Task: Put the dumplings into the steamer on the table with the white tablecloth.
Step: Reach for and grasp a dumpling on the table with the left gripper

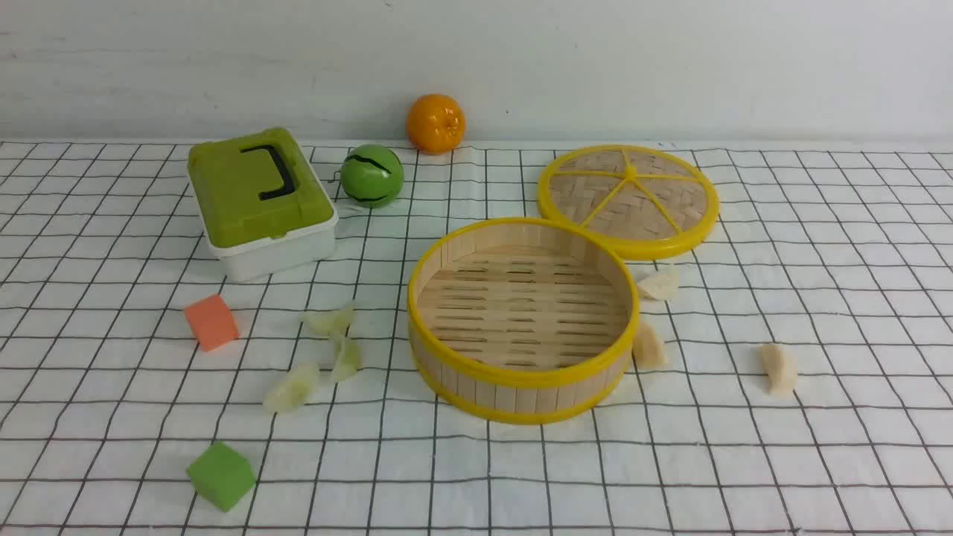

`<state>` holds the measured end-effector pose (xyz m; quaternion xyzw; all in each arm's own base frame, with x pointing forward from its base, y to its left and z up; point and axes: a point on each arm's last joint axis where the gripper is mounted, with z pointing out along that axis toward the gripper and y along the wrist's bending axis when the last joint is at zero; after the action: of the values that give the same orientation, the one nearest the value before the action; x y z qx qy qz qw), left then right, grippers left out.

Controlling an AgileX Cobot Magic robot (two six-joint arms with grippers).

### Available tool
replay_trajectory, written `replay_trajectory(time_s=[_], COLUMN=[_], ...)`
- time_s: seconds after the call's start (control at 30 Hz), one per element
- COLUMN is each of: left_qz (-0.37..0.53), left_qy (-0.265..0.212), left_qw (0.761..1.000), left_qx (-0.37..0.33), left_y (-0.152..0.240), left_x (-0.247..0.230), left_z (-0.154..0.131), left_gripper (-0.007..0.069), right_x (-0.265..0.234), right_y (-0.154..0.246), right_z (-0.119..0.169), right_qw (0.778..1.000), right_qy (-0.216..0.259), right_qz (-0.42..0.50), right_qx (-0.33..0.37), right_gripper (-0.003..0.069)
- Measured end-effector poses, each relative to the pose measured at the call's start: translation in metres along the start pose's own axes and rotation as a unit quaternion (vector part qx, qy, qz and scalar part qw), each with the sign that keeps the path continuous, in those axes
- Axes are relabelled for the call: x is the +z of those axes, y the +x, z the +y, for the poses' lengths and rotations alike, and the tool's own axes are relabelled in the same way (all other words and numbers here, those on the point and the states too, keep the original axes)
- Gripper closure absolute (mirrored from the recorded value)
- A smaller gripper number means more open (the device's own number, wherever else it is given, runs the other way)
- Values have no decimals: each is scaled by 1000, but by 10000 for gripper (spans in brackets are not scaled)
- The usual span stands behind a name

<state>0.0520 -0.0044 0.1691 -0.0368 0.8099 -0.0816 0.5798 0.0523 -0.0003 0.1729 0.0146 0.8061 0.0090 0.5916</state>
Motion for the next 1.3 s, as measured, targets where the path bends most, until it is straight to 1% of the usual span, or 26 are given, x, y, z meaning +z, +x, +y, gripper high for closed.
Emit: replay_trajectory(time_s=[0.9, 1.1, 1.2, 1.23, 1.3], left_qz=[-5, -63, -131, -139, -184], left_qy=[1, 14, 30, 32, 43], left_qw=[1000, 998, 991, 990, 982], left_qx=[1, 1, 1, 1, 1], left_y=[-1, -11, -24, -25, -33], left_x=[0, -1, -3, -4, -7], left_z=[0, -3, -5, -6, -8], left_gripper=[424, 421, 417, 417, 417], right_x=[0, 0, 0, 0, 0], right_y=[0, 0, 0, 0, -1], right_z=[0, 0, 0, 0, -1], right_qw=[1000, 1000, 1000, 1000, 1000], right_qy=[0, 0, 2, 2, 4], right_qz=[0, 0, 0, 0, -5], right_qx=[0, 0, -4, -5, -11], right_gripper=[419, 419, 419, 419, 419])
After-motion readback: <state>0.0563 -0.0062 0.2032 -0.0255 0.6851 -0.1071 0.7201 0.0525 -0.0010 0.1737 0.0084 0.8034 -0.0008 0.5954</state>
